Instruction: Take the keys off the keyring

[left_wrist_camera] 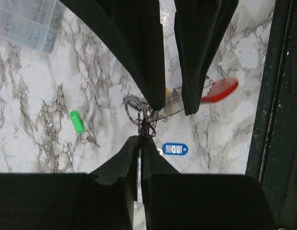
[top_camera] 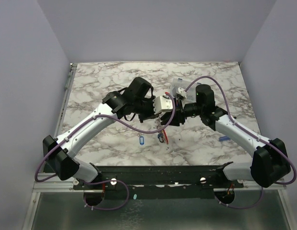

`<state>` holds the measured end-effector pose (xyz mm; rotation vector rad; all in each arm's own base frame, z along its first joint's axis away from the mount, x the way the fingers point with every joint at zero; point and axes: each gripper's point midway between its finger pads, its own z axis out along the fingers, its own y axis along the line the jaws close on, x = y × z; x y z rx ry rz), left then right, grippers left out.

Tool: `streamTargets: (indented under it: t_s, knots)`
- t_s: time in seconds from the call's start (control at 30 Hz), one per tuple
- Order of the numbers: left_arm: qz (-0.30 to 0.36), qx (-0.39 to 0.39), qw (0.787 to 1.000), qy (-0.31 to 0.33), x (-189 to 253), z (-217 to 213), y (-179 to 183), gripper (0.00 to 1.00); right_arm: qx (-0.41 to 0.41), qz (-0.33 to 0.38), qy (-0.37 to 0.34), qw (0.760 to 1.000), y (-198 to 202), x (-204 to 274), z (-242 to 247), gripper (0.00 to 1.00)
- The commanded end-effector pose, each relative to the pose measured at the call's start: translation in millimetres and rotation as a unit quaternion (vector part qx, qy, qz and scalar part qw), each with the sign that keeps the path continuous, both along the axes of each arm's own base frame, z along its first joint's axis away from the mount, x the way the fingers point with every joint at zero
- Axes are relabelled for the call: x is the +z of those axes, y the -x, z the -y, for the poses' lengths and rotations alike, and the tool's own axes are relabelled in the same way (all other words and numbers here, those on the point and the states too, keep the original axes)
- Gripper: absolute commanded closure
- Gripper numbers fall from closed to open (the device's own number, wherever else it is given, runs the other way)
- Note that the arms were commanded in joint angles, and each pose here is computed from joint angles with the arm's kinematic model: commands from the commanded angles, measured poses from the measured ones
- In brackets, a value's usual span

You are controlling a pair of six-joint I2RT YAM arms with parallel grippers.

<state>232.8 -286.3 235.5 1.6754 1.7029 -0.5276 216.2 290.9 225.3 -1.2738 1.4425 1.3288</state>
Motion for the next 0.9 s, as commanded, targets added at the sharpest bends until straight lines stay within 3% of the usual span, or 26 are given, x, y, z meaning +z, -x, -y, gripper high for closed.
streamTargets:
  t_s: [0.0, 0.63, 0.87]
  knots:
    - [-0.01, -0.001, 0.999, 0.039, 21.3, 13.6, 3.6, 1.0, 0.001, 0.023, -0.015, 1.0, -2.9, 16.7, -2.8, 0.66]
    - [-0.043, 0.011, 0.998, 0.053, 20.9, 23.6, 4.3, 1.0, 0.01, 0.024, -0.024, 0.999, -3.9, 13.1, -6.0, 0.79]
    - [-0.051, 0.018, 0.997, 0.06, 22.9, 26.2, 4.7, 1.0, 0.0, 0.03, -0.012, 0.999, -6.6, 1.6, -4.2, 0.8]
